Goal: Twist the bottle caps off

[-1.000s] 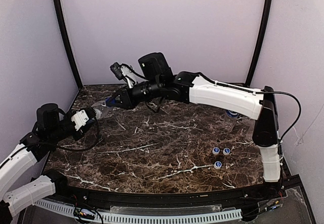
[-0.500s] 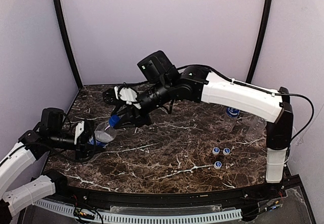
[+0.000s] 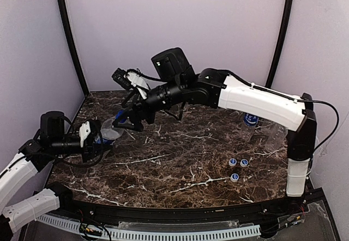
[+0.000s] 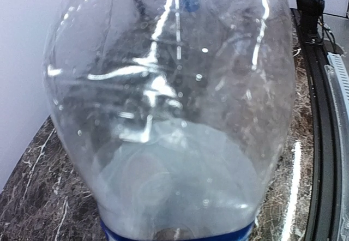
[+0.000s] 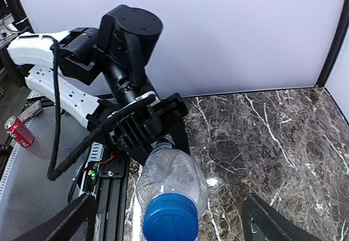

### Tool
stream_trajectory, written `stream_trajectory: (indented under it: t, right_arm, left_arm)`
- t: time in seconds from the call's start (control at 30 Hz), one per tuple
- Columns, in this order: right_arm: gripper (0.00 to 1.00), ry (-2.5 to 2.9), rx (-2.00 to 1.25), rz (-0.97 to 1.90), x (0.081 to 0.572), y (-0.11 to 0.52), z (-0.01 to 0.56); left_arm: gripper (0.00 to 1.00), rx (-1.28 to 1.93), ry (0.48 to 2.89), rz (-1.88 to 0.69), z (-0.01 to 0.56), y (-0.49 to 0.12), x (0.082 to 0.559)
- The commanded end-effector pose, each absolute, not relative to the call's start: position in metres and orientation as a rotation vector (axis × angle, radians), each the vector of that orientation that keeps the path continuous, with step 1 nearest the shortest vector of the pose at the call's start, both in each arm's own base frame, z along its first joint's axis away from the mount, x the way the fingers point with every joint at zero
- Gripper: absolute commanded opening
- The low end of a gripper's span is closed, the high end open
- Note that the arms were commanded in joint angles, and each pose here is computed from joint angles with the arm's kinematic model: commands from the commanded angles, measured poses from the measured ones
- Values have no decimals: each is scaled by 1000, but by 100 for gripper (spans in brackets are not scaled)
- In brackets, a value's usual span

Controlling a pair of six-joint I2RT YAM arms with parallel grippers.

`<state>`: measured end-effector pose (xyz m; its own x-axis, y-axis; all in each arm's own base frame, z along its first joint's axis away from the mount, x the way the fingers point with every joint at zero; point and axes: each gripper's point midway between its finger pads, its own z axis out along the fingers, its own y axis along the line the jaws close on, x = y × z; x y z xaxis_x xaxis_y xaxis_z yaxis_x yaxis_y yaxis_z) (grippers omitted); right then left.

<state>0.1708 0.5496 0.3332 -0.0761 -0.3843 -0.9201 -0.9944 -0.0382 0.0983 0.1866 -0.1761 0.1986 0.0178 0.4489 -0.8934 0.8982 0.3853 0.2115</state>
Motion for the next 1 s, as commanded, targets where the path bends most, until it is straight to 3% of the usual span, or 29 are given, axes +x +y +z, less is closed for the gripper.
stream_trajectory:
  t: [0.0,0.27,0.43,0.87,0.97]
  right_arm:
    - [81,1755,-1177,1171,199,544,357]
    - [55,1828,-1110,1157,207,547,349]
    - [61,1825,-1130,1160,206,554,346]
    - [60,1869,-1167,1156,205,559,331]
    - [54,1876,-1174,1154,205,560,328]
  left_arm:
    - [22,1146,1611,-383,203,-164,210]
    - [23,1133,1626,-340,200,-160,215]
    - [23,1136,1628,-346,198,-160,214]
    - [23,1139,1627,-338,197,-160,215]
    - [23,1138,1626,-340,197,-160,215]
